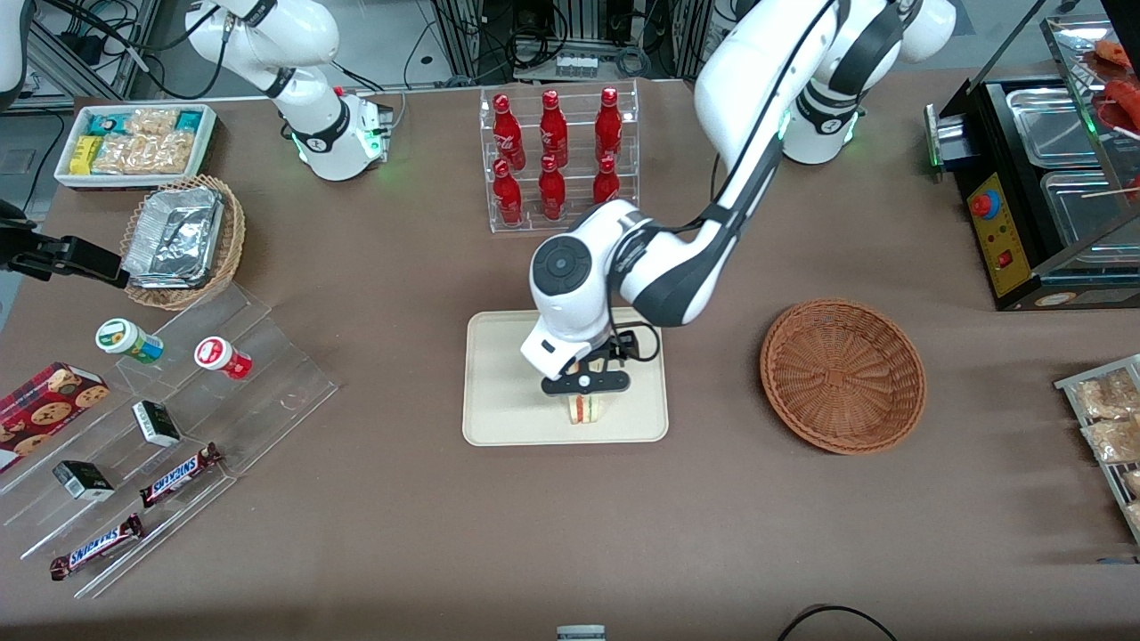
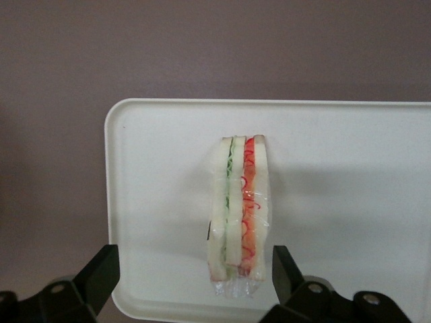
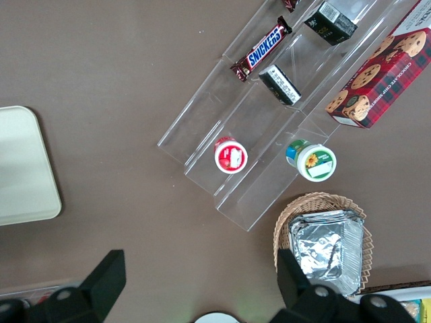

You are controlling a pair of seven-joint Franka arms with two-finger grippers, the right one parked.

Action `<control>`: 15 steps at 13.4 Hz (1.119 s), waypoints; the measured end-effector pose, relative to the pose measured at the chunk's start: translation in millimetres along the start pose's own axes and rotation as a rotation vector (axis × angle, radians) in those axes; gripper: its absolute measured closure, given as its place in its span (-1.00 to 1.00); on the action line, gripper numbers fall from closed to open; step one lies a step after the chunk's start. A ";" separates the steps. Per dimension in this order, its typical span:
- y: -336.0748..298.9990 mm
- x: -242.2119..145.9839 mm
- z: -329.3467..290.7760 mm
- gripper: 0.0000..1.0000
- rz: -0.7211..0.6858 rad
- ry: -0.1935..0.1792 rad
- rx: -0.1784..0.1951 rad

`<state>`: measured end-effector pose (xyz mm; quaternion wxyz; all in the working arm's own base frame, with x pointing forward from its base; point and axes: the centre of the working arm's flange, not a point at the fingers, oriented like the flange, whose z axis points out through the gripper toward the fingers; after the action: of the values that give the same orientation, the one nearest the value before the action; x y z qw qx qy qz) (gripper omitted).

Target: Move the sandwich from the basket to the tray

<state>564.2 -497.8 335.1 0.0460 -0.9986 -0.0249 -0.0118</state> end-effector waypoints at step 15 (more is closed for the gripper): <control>-355.1 109.2 -155.1 -1.00 0.099 -0.123 -0.056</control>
<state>651.9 -153.6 524.7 0.0170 -0.9983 0.0219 0.0511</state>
